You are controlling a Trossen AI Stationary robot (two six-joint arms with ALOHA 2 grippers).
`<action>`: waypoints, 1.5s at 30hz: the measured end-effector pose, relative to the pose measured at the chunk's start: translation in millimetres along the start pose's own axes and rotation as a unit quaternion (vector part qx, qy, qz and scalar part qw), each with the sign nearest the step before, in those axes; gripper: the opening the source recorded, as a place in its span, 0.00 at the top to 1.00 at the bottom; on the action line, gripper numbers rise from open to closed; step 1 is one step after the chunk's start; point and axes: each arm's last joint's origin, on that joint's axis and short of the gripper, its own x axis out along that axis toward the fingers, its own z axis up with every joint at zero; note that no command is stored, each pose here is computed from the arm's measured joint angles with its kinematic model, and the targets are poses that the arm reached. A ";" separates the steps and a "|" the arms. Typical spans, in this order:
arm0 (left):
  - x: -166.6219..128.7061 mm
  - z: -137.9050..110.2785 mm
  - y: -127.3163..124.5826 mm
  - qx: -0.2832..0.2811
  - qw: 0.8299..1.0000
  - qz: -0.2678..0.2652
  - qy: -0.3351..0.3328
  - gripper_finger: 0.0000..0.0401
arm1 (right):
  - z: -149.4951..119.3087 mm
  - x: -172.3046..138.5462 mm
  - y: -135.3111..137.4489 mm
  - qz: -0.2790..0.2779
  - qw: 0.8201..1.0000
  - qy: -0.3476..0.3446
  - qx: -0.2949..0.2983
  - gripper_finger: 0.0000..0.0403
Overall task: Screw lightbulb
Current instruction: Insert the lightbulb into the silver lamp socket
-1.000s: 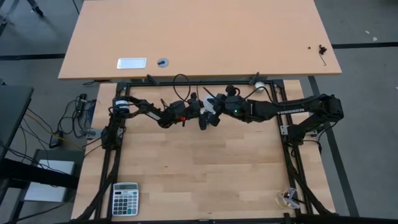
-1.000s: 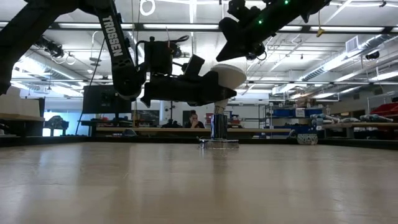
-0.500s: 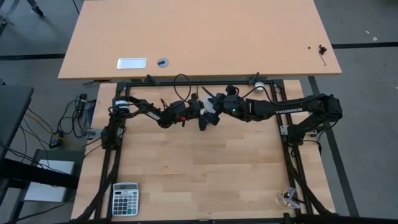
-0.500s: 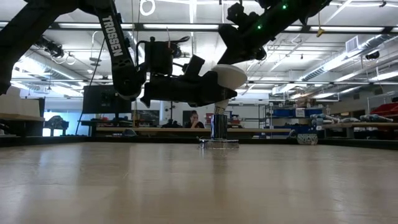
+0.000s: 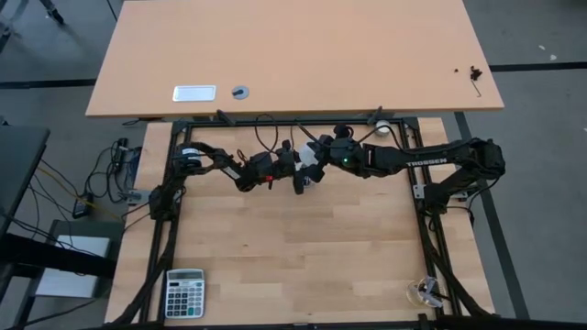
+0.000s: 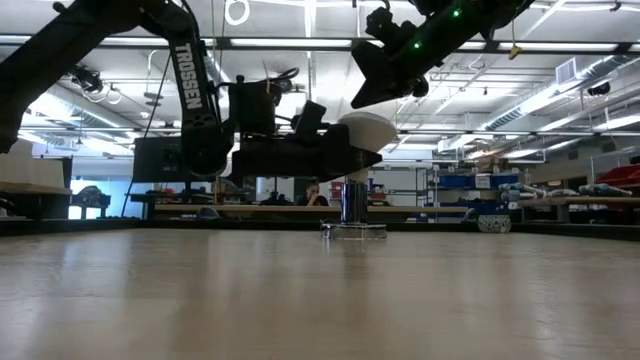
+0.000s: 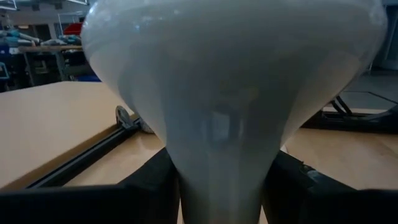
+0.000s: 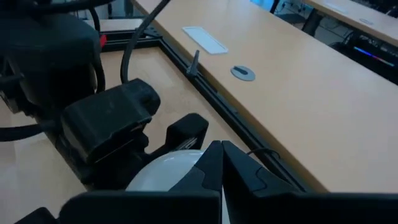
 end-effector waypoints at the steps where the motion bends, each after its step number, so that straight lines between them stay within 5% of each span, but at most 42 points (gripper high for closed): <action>1: 0.0 -0.2 0.0 0.000 1.000 0.000 0.000 0.59 | 0.0 0.0 0.0 0.000 1.000 0.000 -0.001 0.97; 36: -0.1 -0.8 -3.4 0.020 1.000 -0.007 0.002 0.58 | -6.1 8.7 -10.6 0.106 0.991 0.043 0.065 0.96; 45: -0.1 -0.5 -5.1 0.000 0.999 -0.043 0.002 0.55 | -6.6 11.6 -16.6 0.123 0.989 0.048 0.071 0.96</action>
